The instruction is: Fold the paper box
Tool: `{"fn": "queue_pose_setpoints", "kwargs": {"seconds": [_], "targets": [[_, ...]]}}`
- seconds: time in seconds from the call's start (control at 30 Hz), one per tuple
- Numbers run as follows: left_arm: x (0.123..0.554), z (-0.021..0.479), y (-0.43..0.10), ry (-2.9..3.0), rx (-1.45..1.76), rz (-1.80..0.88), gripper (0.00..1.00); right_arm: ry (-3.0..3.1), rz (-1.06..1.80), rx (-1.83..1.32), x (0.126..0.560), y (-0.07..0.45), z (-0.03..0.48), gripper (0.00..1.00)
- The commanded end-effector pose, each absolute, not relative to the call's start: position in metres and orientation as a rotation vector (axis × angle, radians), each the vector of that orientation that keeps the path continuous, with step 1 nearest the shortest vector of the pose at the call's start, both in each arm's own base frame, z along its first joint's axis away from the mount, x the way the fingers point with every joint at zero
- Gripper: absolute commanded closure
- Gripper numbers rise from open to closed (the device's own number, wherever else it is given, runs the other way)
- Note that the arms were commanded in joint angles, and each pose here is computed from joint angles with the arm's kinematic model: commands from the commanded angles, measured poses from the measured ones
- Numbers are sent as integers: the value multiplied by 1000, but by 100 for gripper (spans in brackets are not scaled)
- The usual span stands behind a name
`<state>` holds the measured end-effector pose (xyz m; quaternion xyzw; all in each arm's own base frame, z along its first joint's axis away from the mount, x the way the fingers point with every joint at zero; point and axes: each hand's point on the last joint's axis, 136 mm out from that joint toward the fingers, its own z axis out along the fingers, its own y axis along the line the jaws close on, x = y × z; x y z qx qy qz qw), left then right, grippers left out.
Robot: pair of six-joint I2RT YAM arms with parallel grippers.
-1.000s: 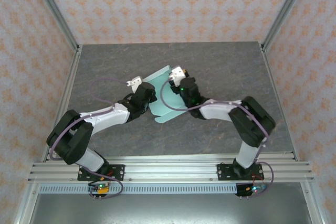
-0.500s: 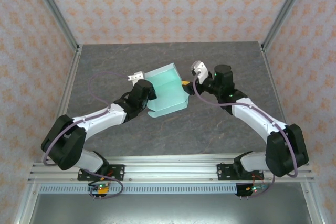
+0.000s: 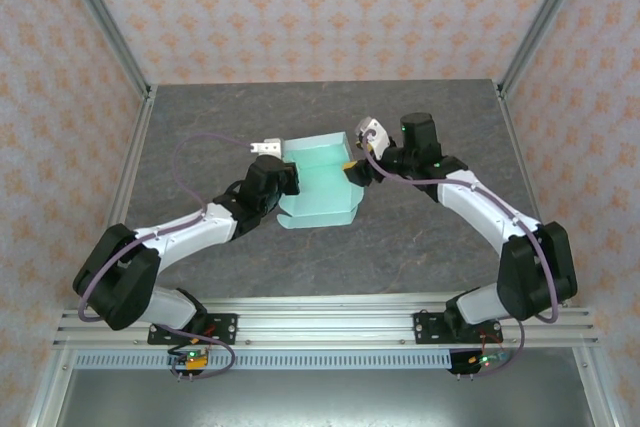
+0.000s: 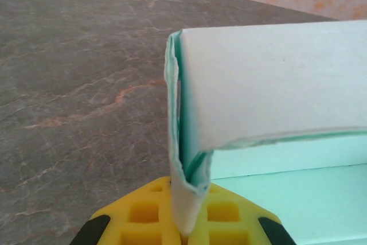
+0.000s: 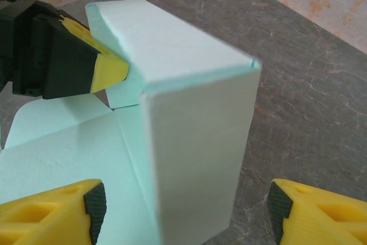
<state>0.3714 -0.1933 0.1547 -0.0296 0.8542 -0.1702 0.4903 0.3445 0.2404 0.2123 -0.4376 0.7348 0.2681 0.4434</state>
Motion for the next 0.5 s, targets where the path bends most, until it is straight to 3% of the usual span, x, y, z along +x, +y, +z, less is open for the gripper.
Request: {"fn": "queue_pose_setpoints", "kwargs": {"seconds": [0.0, 0.2, 0.33, 0.47], "targets": [[368, 189, -210, 1936, 98, -499, 100, 1827, 719, -1232, 329, 242, 210, 25], [369, 195, -213, 1921, 131, -496, 100, 1855, 836, -1330, 318, 249, 204, 33], [369, 195, -211, 1919, 120, -489, 100, 1828, 879, -1314, 316, 253, 208, 59], [369, 193, -208, 1932, 98, -476, 100, 1854, 854, -1265, 322, 251, 212, 68]]}}
